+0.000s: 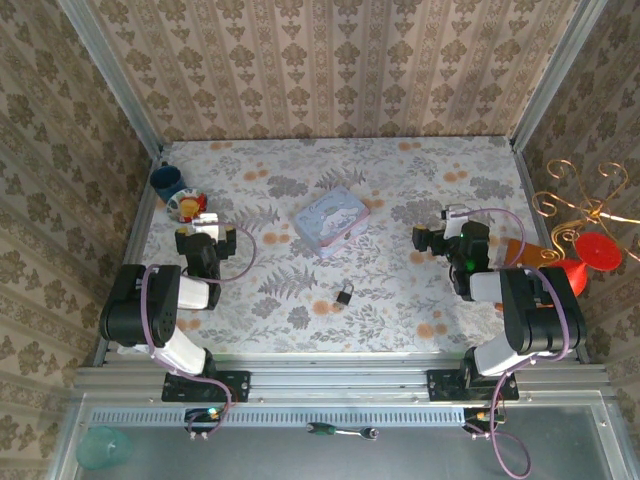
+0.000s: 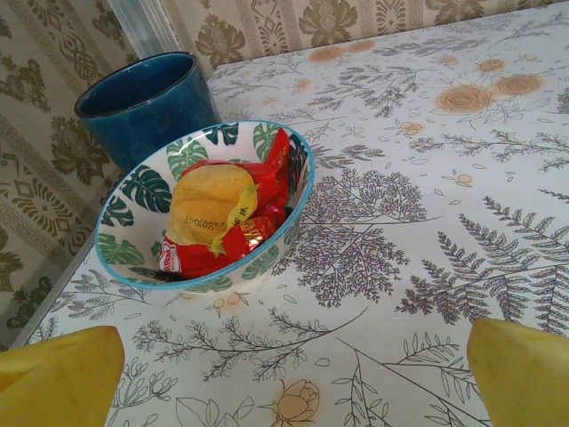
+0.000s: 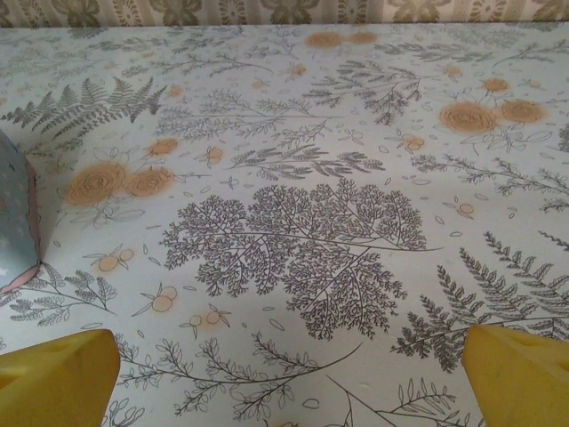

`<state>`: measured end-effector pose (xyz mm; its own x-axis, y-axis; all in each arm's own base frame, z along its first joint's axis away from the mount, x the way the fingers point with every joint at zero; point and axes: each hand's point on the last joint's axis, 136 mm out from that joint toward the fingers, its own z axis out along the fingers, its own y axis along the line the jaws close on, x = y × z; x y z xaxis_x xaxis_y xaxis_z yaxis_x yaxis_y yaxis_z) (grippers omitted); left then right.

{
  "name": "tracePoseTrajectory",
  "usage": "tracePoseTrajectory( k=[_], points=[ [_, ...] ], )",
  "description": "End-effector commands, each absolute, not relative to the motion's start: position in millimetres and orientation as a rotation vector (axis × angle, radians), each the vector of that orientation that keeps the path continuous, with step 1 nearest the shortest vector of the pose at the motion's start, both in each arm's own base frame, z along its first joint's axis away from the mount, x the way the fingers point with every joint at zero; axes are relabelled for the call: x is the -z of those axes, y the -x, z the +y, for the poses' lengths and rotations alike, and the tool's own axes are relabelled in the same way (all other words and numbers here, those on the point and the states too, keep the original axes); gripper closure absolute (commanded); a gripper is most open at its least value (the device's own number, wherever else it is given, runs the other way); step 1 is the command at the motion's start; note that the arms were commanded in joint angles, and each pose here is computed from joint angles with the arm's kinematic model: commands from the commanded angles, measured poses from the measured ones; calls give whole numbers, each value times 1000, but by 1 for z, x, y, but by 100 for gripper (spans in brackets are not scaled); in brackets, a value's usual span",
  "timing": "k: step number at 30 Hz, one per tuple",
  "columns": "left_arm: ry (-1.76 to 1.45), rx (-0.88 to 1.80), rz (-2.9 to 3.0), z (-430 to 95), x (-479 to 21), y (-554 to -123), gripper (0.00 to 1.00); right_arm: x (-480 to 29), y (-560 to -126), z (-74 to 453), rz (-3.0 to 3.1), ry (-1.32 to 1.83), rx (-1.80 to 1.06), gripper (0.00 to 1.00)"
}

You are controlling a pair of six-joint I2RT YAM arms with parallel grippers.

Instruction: Unlock the padlock with the key

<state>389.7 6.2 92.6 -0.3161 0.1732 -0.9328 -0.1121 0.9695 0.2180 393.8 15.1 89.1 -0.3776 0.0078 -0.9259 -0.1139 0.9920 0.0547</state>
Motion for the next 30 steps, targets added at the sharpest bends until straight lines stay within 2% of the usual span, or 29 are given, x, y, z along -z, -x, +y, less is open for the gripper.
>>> tracePoseTrajectory(
  k=[1, 30],
  points=[
    [-13, -272, 1844, 8, -103, -393, 0, -99, -398, 12, 1911, 53, -105, 0],
    [-13, -270, 1845, 8, -103, -393, 0, -97, -400, -1, 1931, -34, -19, 0]
  ],
)
